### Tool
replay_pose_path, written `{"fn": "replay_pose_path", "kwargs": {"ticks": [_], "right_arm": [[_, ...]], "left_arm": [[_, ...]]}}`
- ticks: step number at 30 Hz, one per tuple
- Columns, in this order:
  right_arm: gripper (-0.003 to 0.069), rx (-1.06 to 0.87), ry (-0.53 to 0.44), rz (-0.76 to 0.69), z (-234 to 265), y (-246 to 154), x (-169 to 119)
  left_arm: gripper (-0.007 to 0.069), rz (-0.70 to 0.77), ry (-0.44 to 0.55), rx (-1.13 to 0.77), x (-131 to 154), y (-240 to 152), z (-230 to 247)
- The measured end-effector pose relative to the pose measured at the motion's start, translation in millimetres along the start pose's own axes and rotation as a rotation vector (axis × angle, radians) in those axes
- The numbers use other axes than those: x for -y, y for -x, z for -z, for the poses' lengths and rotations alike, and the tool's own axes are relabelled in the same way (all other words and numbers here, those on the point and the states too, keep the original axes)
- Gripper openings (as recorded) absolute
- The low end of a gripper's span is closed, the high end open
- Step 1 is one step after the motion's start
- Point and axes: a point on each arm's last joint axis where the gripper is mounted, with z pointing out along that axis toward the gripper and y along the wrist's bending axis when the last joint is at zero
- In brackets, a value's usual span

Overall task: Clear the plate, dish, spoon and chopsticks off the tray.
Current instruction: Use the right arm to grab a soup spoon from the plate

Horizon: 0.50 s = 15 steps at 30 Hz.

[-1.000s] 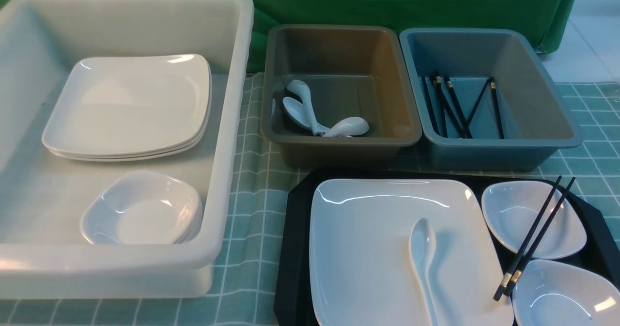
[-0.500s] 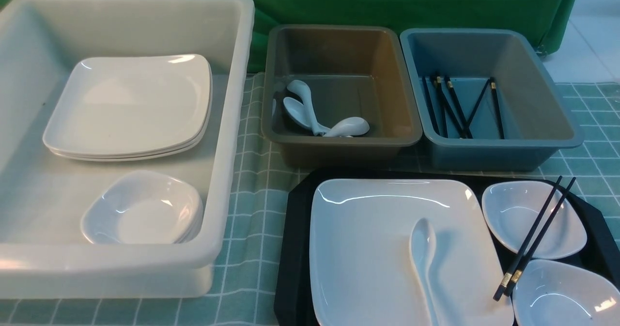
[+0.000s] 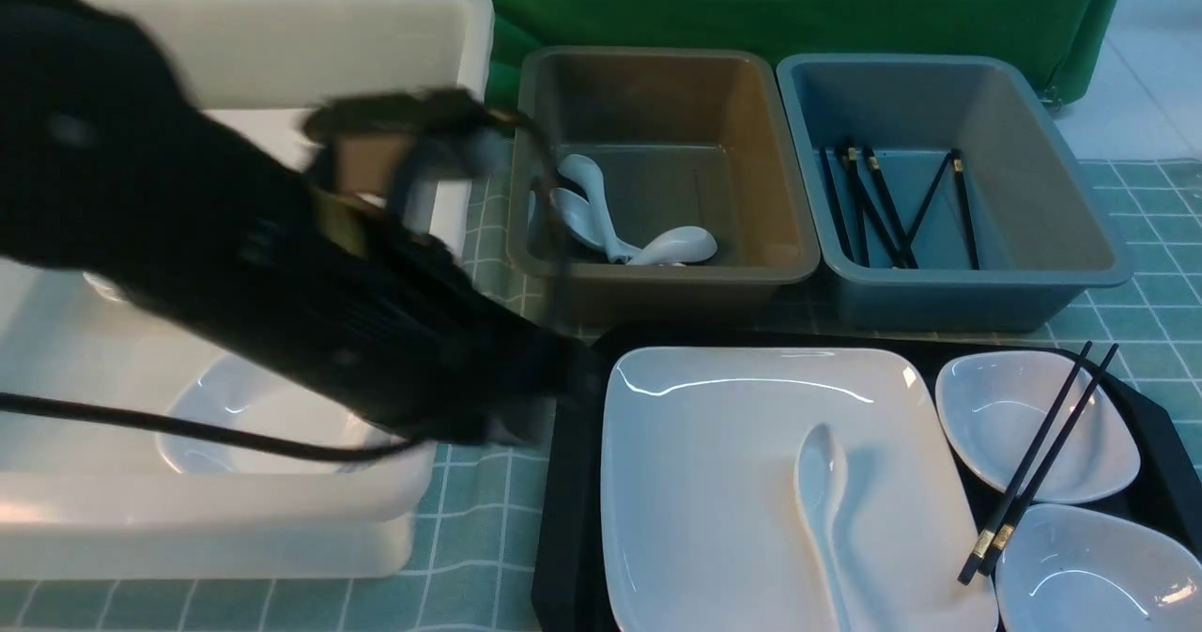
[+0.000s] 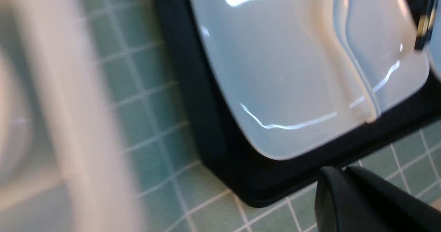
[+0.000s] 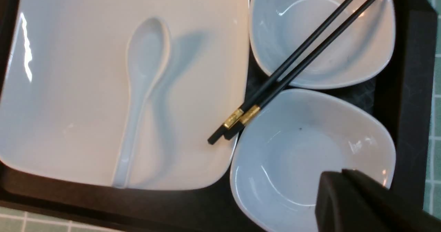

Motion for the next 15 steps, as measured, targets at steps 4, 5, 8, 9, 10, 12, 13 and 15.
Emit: {"fn": "replay_pose_path", "kwargs": {"ticks": [4,5,8,9,10,12,13,15], "right_arm": [[0.0020,0.020,-0.003,0.005,-0.2,2.3,0.3],[0.0020,0.022,-0.003,0.005,-0.2,2.5,0.3],[0.0020,0.021,-0.004,0.006,-0.2,2.4,0.4],[0.0020,0.021,-0.006,0.007,-0.2,2.4,0.6],[0.0020,0.021,-0.007,0.008,-0.2,2.4,0.6],[0.0020,0.020,-0.010,0.010,-0.2,2.3,0.9],[0.0020,0.020,-0.010,0.010,-0.2,2.3,0.9],[0.0020,0.018,-0.011,0.011,-0.2,2.1,1.0]], "left_arm": [[0.0010,-0.060,-0.014,-0.081,44.4,13.3,-42.7],[0.0016,-0.069,-0.019,-0.097,52.3,16.2,-51.7],[0.0044,-0.088,-0.021,-0.138,68.5,22.9,-73.5],[0.0084,-0.100,-0.013,-0.174,77.7,27.5,-89.5],[0.0089,-0.100,-0.010,-0.182,79.2,28.9,-93.2],[0.0176,-0.103,0.006,-0.223,85.0,37.0,-117.2],[0.0184,-0.103,0.005,-0.221,86.1,38.7,-117.7],[0.0283,-0.097,0.013,-0.234,89.6,46.0,-136.2]]}}
